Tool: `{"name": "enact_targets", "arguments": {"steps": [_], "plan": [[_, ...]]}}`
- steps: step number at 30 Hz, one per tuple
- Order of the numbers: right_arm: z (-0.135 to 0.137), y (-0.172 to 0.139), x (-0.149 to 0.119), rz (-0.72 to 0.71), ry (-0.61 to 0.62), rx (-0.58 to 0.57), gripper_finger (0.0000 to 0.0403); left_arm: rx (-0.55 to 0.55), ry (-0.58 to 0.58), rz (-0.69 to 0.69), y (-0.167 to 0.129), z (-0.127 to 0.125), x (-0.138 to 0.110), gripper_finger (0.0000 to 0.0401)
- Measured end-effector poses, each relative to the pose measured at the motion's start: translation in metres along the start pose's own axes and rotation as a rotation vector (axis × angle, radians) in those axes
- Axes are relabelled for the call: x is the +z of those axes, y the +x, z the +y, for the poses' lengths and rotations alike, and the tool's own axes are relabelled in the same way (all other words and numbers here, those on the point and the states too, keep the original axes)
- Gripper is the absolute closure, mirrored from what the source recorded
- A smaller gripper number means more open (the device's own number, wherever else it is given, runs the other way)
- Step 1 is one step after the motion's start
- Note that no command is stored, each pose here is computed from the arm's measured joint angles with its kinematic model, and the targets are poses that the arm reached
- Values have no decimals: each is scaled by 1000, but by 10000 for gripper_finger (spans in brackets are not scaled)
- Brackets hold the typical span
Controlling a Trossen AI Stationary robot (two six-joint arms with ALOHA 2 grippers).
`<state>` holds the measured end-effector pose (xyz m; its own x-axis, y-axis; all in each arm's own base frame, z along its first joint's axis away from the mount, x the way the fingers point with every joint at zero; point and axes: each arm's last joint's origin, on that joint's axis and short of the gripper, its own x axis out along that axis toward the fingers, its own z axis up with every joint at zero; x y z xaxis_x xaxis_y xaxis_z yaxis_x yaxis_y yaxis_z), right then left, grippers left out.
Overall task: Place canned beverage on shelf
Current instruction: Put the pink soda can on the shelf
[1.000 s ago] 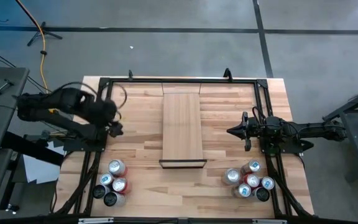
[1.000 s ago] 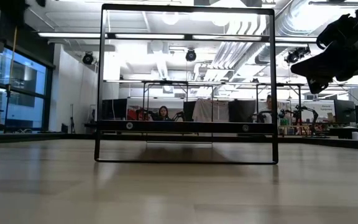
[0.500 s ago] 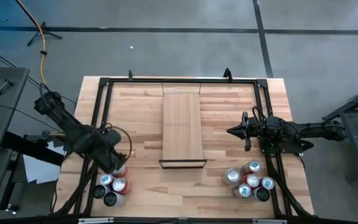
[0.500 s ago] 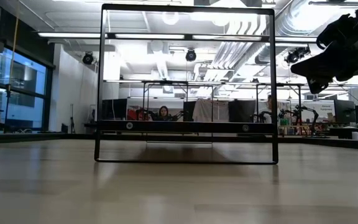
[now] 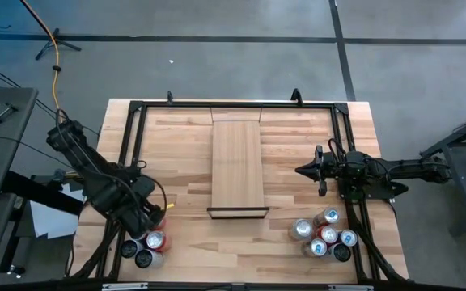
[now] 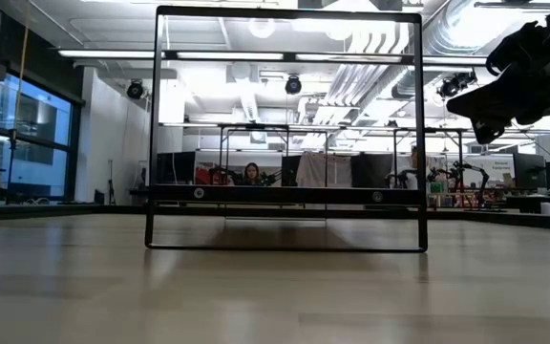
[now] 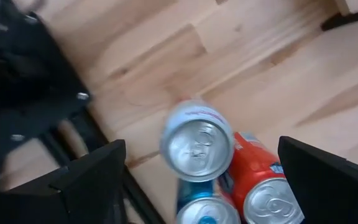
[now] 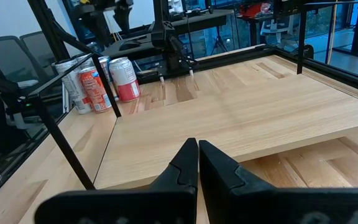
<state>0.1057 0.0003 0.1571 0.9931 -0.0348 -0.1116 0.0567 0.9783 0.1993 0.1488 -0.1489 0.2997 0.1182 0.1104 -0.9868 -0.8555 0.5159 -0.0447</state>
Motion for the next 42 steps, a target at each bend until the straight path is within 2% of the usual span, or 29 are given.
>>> {"name": "enact_targets", "arguments": {"steps": [3, 6, 11, 18, 28, 32, 39, 42], "plan": [[0, 0, 0, 0, 0, 0, 402, -19, 9, 63, 21, -3, -7, 18], [0, 0, 0, 0, 0, 0, 402, 11, 3, 75, 35, 0, -10, 18], [0, 0, 0, 0, 0, 0, 402, 35, -2, 64, 43, 3, -10, 18], [0, 0, 0, 0, 0, 0, 402, -26, -9, 84, 61, -1, -14, 18], [0, 0, 0, 0, 0, 0, 402, 5, -6, 86, 73, 4, -15, 23], [0, 0, 0, 0, 0, 0, 402, 5, -6, 87, 73, 4, -15, 56], [0, 0, 0, 0, 0, 0, 402, 6, -6, 101, 72, 4, -15, 169], [0, 0, 0, 0, 0, 0, 402, 1, -3, 99, 71, 5, -14, 179]]}}
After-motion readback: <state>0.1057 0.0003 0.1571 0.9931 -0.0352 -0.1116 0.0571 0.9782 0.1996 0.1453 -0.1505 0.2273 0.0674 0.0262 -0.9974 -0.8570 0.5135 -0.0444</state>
